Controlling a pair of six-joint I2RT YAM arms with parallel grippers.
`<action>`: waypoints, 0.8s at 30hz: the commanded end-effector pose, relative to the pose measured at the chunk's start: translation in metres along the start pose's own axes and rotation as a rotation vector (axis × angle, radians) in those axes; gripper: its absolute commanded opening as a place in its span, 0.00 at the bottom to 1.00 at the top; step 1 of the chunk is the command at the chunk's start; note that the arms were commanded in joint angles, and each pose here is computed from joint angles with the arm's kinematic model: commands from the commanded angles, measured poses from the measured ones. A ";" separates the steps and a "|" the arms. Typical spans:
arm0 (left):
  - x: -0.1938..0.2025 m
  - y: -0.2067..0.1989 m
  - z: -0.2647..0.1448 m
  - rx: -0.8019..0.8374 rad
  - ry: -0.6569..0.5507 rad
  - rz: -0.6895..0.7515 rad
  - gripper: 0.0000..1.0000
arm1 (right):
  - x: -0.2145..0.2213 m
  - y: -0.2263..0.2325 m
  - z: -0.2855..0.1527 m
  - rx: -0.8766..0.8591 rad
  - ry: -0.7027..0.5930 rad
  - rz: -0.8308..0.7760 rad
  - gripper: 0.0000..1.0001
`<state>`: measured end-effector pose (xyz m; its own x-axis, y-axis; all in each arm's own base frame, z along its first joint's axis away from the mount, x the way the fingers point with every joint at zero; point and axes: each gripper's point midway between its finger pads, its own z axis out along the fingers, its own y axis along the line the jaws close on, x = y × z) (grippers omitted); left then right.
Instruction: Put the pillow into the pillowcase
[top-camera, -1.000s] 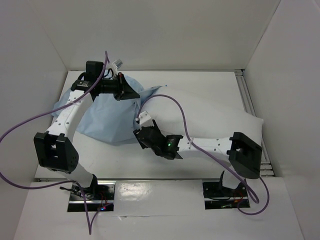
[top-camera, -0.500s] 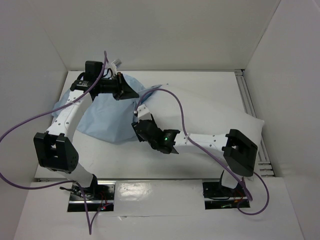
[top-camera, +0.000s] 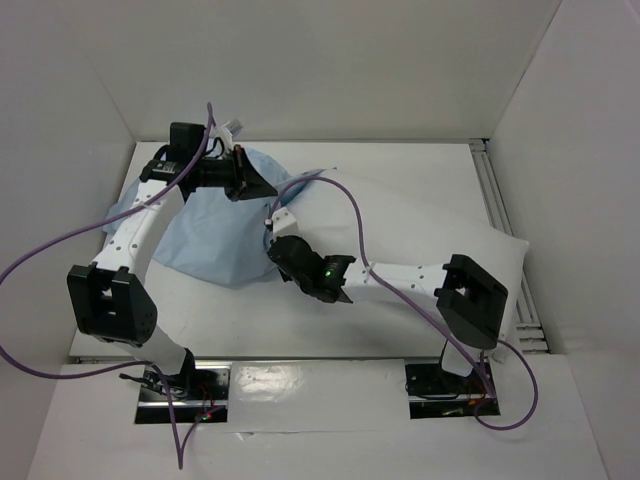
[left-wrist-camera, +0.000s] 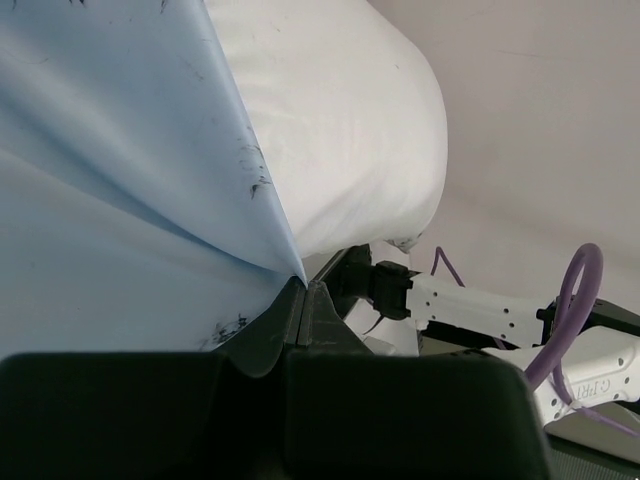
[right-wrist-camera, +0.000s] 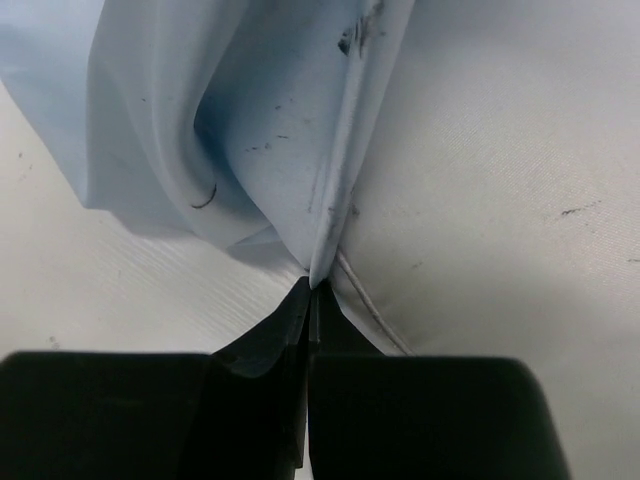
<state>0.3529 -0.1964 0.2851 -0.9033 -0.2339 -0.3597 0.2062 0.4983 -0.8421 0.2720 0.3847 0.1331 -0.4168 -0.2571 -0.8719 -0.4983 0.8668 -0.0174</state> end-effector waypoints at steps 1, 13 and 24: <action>-0.012 -0.017 -0.009 0.044 -0.038 0.061 0.00 | -0.047 0.012 -0.019 -0.086 -0.122 0.083 0.00; -0.038 -0.032 -0.019 0.042 -0.044 0.113 0.00 | -0.126 0.006 -0.140 -0.320 -0.282 0.164 0.00; 0.043 0.029 -0.002 -0.085 0.073 0.013 0.00 | 0.048 -0.014 -0.130 -0.214 0.077 0.295 0.00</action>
<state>0.3205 -0.1963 0.2341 -0.9611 -0.1667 -0.2200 0.0970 0.5421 -0.8347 0.1750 0.3188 0.1766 -0.5412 -0.0606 -0.8387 -0.5640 0.7660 0.3086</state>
